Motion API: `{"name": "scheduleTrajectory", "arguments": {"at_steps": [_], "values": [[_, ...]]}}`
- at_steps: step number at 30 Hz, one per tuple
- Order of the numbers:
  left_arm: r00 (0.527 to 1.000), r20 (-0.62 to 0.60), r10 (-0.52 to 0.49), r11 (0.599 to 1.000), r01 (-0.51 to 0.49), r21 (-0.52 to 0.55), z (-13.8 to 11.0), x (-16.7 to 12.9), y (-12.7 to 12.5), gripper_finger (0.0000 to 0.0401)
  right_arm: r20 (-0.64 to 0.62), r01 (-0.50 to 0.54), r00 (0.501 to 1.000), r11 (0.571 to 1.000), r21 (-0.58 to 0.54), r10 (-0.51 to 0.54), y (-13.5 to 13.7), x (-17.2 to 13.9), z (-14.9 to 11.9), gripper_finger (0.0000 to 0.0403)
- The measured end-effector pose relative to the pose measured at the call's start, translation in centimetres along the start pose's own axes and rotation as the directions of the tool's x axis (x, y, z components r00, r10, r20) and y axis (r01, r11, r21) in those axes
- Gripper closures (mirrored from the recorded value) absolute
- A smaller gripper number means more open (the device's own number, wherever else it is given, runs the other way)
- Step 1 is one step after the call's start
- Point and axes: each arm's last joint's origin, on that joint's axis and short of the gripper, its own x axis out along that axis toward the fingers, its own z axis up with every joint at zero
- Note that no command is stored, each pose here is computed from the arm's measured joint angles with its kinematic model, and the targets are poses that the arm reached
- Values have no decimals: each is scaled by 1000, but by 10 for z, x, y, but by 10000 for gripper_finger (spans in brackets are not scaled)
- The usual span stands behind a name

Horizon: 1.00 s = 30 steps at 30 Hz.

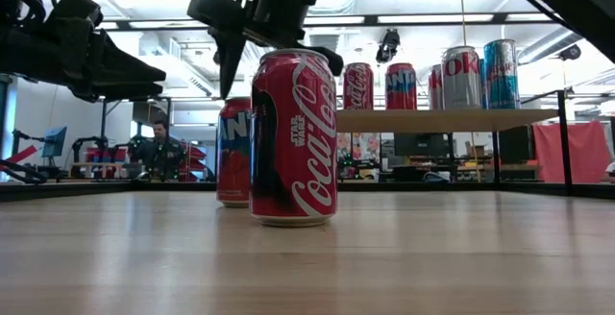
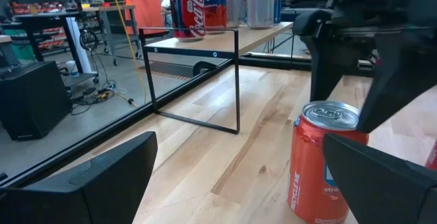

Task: Place canned beverage on shelf
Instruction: Put the red soda can on the shelf aligned with the other red soda can

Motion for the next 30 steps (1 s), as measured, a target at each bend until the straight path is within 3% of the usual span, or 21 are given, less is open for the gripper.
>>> {"name": "scheduleTrajectory", "arguments": {"at_steps": [4, 11, 30], "values": [[1000, 0, 0, 1000, 0, 0, 0, 0, 0, 1, 23, 3, 1000, 1000, -19, -2, 1, 0, 0, 64], [1000, 0, 0, 1000, 0, 1, 0, 0, 0, 1, 37, -2, 999, 1000, -16, 2, 2, 2, 1, 7], [1000, 0, 0, 1000, 0, 0, 0, 0, 0, 1, 38, -2, 999, 999, -38, 3, -4, 32, -3, 3]]}}
